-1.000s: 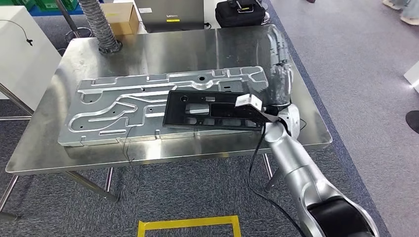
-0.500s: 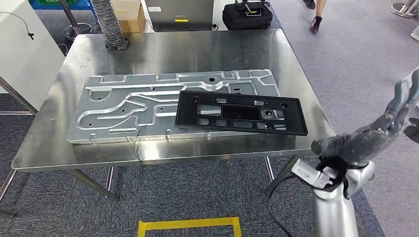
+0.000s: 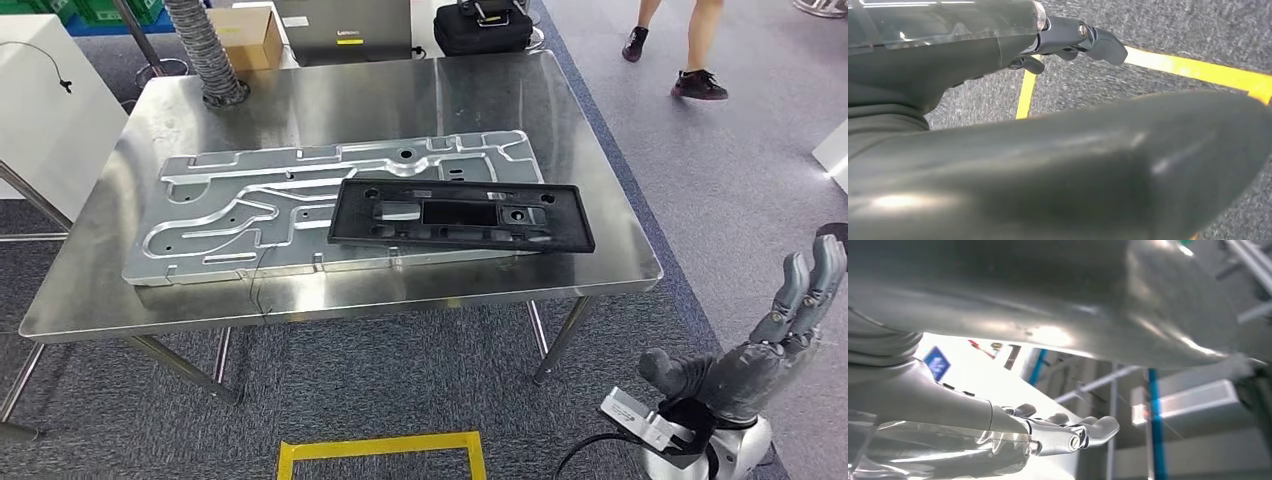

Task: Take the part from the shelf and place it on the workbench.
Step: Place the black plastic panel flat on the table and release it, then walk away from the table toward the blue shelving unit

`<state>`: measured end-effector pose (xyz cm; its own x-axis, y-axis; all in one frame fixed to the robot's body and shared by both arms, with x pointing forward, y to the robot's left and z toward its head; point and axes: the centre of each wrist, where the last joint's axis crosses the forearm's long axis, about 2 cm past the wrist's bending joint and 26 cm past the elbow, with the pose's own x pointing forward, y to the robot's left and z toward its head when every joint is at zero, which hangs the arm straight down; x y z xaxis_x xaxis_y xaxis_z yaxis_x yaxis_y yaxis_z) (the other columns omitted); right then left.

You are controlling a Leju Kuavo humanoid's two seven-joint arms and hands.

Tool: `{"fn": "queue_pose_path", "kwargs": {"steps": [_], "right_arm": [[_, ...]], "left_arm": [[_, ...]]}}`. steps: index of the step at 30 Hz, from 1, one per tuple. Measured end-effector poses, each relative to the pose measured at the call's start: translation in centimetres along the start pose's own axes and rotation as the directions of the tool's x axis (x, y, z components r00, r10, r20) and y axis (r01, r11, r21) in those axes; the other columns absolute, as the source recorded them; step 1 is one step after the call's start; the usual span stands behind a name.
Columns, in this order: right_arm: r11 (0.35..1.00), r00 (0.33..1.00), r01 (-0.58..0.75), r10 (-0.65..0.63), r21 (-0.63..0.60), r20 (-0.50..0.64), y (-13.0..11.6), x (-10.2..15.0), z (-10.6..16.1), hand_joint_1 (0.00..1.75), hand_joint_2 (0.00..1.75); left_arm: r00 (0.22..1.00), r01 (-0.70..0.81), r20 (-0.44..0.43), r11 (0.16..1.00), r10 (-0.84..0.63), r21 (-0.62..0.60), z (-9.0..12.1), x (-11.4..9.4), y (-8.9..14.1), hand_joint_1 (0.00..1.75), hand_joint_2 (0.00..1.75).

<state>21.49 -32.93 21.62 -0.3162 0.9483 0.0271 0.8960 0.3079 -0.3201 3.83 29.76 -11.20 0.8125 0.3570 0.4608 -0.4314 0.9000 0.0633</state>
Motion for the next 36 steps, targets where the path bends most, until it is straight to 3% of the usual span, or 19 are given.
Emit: {"fn": "queue_pose_path", "kwargs": {"steps": [13, 22, 27, 30, 33, 36], "right_arm": [[0.987, 0.983, -0.073, 0.096, 0.146, -0.155, -2.4, -2.3, 5.4, 0.0, 0.0], [0.945, 0.934, -0.042, 0.153, 0.325, -0.324, -1.5, -3.5, 11.8, 0.0, 0.0], [0.875, 0.805, 0.106, 0.204, 0.472, -0.558, 0.3, -3.5, 19.6, 0.0, 0.0], [0.811, 0.731, 0.206, 0.244, 0.547, -0.638, 1.3, -2.8, 23.4, 0.0, 0.0], [0.698, 0.656, 0.318, 0.327, 0.642, -0.68, 1.2, -1.6, 27.1, 0.0, 0.0], [0.565, 0.496, 0.495, 0.44, 0.66, -0.749, 0.4, 0.3, 30.4, 0.0, 0.0]], "left_arm": [[1.0, 0.015, 0.018, 1.0, -0.014, -0.023, 0.0, 0.2, -0.4, 0.0, 0.0], [1.0, 0.017, 0.021, 0.999, -0.017, -0.035, 0.0, 0.2, -0.5, 0.0, 0.0], [1.0, 0.009, 0.01, 0.999, -0.009, -0.033, -0.1, 0.2, -0.4, 0.0, 0.0], [1.0, 0.001, 0.006, 1.0, -0.001, -0.025, 0.0, 0.2, -0.3, 0.0, 0.0], [1.0, 0.0, 0.014, 1.0, 0.0, -0.02, 0.0, 0.2, -0.3, 0.0, 0.0], [0.999, 0.018, 0.038, 0.999, -0.016, -0.029, 0.0, 0.2, -0.3, 0.0, 0.0]]}}
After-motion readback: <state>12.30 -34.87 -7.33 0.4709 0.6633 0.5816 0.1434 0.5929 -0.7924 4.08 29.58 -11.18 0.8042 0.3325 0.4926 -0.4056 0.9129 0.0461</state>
